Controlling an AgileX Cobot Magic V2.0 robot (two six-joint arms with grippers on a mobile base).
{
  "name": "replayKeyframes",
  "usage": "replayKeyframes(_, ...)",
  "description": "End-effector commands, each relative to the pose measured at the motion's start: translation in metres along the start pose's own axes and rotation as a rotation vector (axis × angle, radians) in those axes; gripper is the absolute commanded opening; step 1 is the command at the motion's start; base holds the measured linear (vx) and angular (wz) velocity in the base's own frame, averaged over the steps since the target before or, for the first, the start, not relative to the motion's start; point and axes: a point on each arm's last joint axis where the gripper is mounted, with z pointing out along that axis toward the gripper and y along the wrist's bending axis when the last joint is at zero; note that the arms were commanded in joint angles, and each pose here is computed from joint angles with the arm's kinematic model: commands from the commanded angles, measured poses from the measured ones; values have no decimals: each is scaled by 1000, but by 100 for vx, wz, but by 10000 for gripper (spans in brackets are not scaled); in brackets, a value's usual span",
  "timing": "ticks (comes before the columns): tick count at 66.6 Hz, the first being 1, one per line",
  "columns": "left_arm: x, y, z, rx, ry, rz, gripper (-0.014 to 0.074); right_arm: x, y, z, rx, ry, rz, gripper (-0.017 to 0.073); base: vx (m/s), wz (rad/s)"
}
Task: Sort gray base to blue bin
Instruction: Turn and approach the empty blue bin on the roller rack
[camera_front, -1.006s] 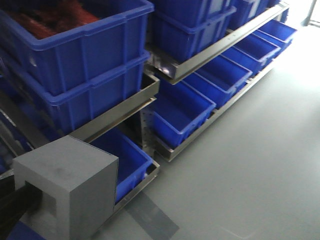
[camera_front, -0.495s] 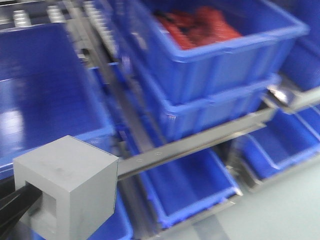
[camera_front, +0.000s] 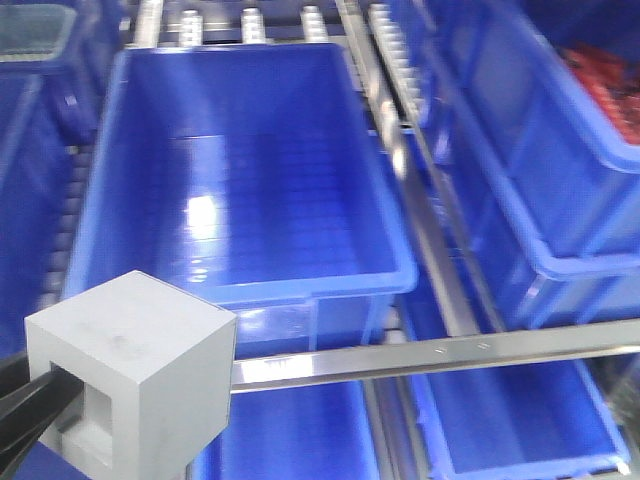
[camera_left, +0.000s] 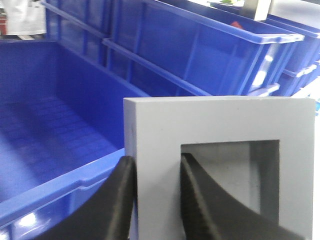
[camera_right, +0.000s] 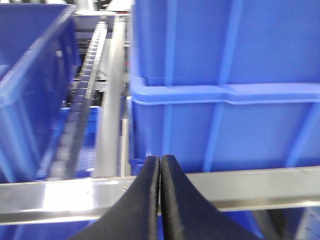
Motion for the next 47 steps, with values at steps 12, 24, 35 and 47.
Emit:
replayKeyframes(12,-21,-4,-2,29,-140,-9,-6,-1,1,1,-5,-52,-13,-9,3,26)
replayKeyframes(24,-21,-4,-2,29,-140,-9,-6,-1,1,1,-5,-52,-13,-9,3,15)
replayKeyframes(35,-21,-4,-2,29,-140,-9,-6,-1,1,1,-5,-52,-13,-9,3,8)
replayKeyframes(47,-21,-4,-2,29,-140,-9,-6,-1,1,1,-5,-52,-13,-9,5,3)
